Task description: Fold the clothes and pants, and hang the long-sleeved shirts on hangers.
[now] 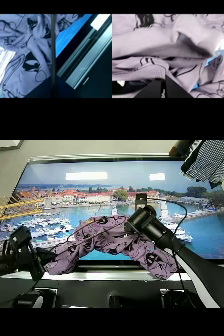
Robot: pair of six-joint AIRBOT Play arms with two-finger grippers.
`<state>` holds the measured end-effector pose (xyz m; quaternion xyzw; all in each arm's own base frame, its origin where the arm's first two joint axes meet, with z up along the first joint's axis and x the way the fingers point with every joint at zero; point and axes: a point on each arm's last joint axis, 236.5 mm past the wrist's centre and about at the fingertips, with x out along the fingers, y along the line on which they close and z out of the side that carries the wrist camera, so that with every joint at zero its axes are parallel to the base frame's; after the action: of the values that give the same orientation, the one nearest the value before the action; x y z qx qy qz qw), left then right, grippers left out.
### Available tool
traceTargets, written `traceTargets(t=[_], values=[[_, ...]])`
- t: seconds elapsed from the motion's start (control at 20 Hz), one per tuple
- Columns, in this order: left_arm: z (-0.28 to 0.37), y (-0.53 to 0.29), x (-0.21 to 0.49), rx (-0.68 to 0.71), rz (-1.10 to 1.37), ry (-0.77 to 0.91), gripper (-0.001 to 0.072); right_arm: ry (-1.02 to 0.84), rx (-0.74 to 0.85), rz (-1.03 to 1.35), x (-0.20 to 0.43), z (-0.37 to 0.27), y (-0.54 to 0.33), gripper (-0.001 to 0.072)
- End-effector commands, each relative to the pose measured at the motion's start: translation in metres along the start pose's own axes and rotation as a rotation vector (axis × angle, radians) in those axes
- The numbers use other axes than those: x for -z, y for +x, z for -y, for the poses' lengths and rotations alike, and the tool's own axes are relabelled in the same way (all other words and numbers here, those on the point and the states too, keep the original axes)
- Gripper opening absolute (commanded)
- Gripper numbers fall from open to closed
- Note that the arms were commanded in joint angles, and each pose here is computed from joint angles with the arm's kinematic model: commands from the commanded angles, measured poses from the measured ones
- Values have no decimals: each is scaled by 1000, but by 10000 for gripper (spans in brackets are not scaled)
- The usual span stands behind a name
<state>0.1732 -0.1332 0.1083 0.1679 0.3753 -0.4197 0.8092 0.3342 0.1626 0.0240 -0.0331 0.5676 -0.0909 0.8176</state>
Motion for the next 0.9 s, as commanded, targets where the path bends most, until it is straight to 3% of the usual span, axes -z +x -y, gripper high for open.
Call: traceTargets(t=[0.0,0.5,0.85], values=[[29,-10,-7,42,64,28,22,11,29,16,-4,5,4,30],[46,-13,11,103,-3,32,22,112,104,89,-21,21,6,30],[27,0,6,87,-10,22,22,133,-26,9,-3,-9,4,30]])
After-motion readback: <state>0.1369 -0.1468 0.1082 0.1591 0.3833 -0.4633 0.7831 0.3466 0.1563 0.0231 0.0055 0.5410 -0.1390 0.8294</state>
